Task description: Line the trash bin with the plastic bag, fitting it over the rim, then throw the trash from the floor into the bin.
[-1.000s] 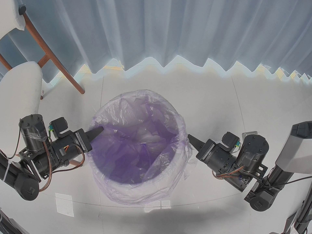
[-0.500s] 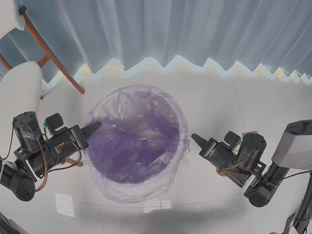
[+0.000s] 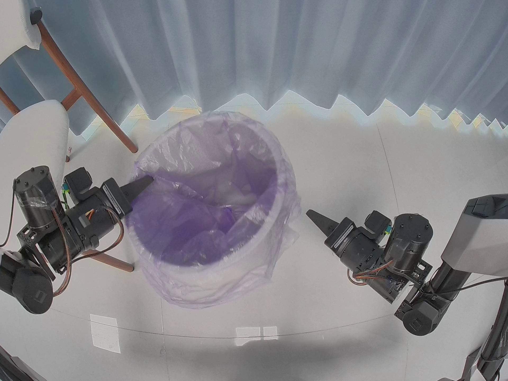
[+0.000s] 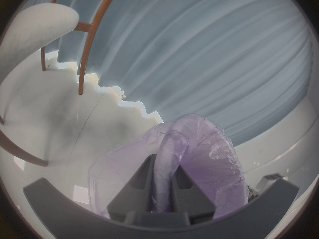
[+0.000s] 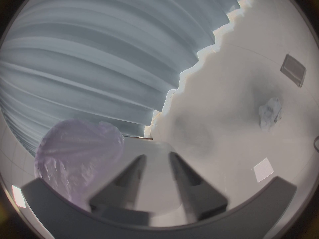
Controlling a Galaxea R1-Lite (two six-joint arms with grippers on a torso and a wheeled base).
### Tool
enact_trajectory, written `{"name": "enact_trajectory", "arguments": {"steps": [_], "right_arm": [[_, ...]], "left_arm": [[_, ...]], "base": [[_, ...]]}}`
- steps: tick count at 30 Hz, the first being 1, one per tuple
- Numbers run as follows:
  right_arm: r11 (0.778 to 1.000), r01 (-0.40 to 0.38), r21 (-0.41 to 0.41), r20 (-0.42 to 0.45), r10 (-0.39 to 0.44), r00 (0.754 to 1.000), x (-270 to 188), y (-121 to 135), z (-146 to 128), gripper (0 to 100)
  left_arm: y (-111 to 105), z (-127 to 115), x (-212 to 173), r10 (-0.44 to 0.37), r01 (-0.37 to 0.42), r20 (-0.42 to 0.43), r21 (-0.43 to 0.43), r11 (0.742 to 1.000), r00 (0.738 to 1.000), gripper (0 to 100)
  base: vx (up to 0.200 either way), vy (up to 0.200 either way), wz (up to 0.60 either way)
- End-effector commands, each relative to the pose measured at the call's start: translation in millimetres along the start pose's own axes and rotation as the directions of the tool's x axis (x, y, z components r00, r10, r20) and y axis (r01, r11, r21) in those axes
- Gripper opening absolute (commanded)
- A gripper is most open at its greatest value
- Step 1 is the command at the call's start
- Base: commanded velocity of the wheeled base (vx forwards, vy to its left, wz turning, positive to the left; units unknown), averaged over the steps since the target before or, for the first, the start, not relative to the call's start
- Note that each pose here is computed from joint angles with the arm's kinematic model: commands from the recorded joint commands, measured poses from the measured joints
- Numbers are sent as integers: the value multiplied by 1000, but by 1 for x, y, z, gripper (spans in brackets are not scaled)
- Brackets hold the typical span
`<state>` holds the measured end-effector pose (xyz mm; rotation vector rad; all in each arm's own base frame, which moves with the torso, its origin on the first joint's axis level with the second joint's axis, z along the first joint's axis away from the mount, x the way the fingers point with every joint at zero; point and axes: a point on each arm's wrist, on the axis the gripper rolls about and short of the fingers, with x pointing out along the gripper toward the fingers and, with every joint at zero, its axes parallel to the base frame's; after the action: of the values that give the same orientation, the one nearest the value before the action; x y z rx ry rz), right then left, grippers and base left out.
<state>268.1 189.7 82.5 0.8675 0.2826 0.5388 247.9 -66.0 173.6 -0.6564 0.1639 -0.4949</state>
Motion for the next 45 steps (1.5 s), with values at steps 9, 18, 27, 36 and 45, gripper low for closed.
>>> {"name": "enact_trajectory", "arguments": {"steps": [9,18,27,36,45], "right_arm": [[973,-142,182,25,140,990,-8,40,5,100],[949,-210,234,14,213,977,-21,64,4,100],[941,-204,271,-56,227,972,-25,70,-18,100],[943,-202,266,-114,238,964,-33,76,-34,100],[943,-210,257,-109,244,964,-34,79,-35,100]], "left_arm": [[21,7,29,41,-36,32,-135,990,999,0],[38,-7,46,40,-30,81,-127,991,996,0],[35,-7,47,30,-18,86,-133,991,996,0],[30,-10,48,13,-3,75,-142,990,997,0],[21,-19,50,4,5,60,-146,989,998,0]], "base": [[0,0,0],[0,0,0],[0,0,0],[0,0,0],[0,0,0]]}}
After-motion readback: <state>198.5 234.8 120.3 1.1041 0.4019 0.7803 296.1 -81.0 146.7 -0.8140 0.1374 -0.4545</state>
